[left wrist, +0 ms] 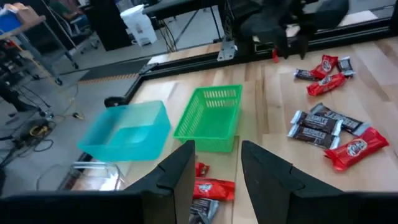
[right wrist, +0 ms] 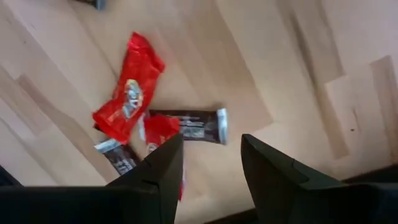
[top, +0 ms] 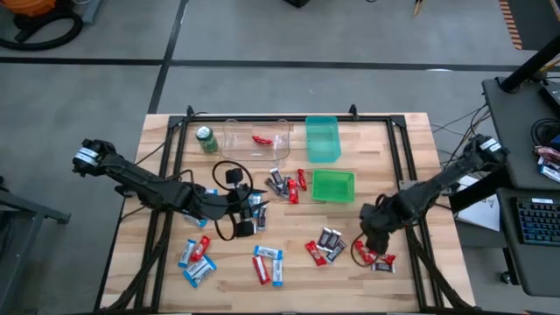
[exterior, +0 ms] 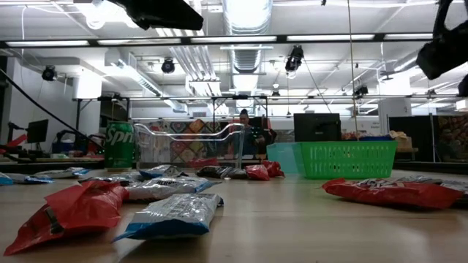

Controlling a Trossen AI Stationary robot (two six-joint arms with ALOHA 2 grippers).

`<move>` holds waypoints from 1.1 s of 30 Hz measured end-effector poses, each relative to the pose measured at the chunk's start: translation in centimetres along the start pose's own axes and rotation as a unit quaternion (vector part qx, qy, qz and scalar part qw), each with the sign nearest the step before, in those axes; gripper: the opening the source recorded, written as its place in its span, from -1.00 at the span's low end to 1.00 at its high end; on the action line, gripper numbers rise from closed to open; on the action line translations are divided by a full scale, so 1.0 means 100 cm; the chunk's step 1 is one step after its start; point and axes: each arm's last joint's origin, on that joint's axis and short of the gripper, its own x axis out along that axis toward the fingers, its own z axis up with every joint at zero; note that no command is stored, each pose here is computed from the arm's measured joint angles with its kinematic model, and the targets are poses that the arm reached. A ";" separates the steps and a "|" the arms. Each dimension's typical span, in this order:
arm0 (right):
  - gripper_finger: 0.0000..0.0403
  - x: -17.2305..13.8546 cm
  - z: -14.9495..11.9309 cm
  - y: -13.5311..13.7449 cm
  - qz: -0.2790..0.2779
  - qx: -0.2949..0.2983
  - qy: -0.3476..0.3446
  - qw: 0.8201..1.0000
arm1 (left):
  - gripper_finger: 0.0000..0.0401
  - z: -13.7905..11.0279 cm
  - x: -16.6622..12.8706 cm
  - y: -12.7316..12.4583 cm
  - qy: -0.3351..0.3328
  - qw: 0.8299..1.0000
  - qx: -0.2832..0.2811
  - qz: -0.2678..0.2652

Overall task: Sort candy
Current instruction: Put the brown chocolate bar into the green bin

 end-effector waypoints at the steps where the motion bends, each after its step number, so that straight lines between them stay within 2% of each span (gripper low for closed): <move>1: -0.25 0.002 -0.001 0.005 -0.004 0.001 0.001 1.000 | -0.43 0.001 0.001 0.001 -0.001 1.000 0.002 0.002; 9: -0.25 0.020 -0.016 0.028 -0.046 -0.015 0.025 0.999 | -0.43 0.000 0.004 0.007 0.003 1.000 0.026 0.013; 20: -0.25 0.052 -0.014 0.026 -0.138 -0.088 0.020 0.986 | -0.43 0.000 0.008 0.012 0.007 0.999 0.028 0.023; 26: -0.27 0.061 -0.009 0.026 -0.143 -0.087 0.010 0.986 | -0.43 0.000 0.008 0.012 0.008 0.999 0.028 0.024; 29: -0.35 0.065 -0.007 0.026 -0.154 -0.078 -0.001 0.985 | -0.43 0.000 0.008 0.013 0.008 0.999 0.028 0.024; 33: -0.65 0.068 -0.005 0.027 -0.153 -0.072 -0.011 0.986 | -0.43 -0.001 0.008 0.013 0.008 0.999 0.028 0.025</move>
